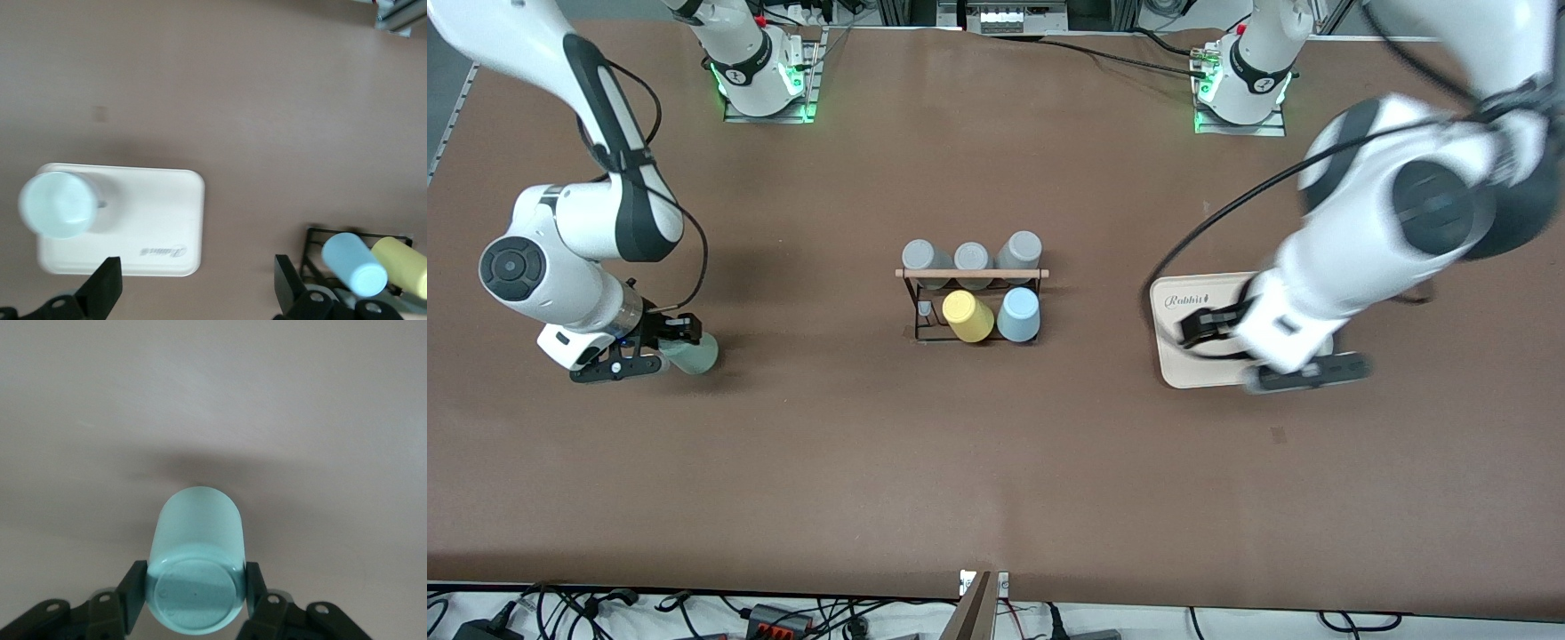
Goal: Hang scattered cups on rack with three cups
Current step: 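Hang the blue cup on the rack while the right gripper grasps the teal cup, then carry the teal cup with the right gripper to the rack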
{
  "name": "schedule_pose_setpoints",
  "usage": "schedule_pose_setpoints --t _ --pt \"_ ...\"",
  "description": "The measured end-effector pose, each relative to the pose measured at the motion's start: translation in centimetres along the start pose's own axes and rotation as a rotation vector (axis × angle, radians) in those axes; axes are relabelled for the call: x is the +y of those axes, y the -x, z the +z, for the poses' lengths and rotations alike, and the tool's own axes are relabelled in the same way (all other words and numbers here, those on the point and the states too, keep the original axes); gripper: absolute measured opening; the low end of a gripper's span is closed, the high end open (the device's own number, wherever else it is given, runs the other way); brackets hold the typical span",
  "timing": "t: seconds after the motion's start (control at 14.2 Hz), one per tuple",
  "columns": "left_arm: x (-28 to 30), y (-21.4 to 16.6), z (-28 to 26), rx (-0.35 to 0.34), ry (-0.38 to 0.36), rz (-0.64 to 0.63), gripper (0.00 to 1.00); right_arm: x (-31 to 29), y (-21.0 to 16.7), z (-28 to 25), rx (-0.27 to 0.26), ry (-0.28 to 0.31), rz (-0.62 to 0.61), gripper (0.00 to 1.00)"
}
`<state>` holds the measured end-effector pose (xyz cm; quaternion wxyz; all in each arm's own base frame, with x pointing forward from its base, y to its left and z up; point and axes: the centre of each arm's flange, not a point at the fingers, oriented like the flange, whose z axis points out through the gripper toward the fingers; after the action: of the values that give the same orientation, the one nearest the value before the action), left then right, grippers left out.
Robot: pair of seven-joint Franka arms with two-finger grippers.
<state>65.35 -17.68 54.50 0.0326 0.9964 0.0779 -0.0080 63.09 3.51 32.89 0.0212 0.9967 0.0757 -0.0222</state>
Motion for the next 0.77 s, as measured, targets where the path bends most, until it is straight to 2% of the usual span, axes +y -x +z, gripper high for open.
schedule_pose_setpoints --t 0.21,0.35,0.77 --pt "-3.4 1.9 -4.7 -0.006 -0.034 0.034 1.0 -7.3 -1.8 -7.7 -0.015 -0.045 0.084 0.64" --pt "-3.6 2.6 -4.6 -0.018 -0.046 0.046 1.0 -11.3 -2.3 -10.2 -0.016 -0.094 0.138 0.64" --pt "-2.3 6.5 -1.1 0.024 -0.08 0.082 1.0 -22.4 -2.3 -10.0 -0.035 -0.112 0.296 0.64"
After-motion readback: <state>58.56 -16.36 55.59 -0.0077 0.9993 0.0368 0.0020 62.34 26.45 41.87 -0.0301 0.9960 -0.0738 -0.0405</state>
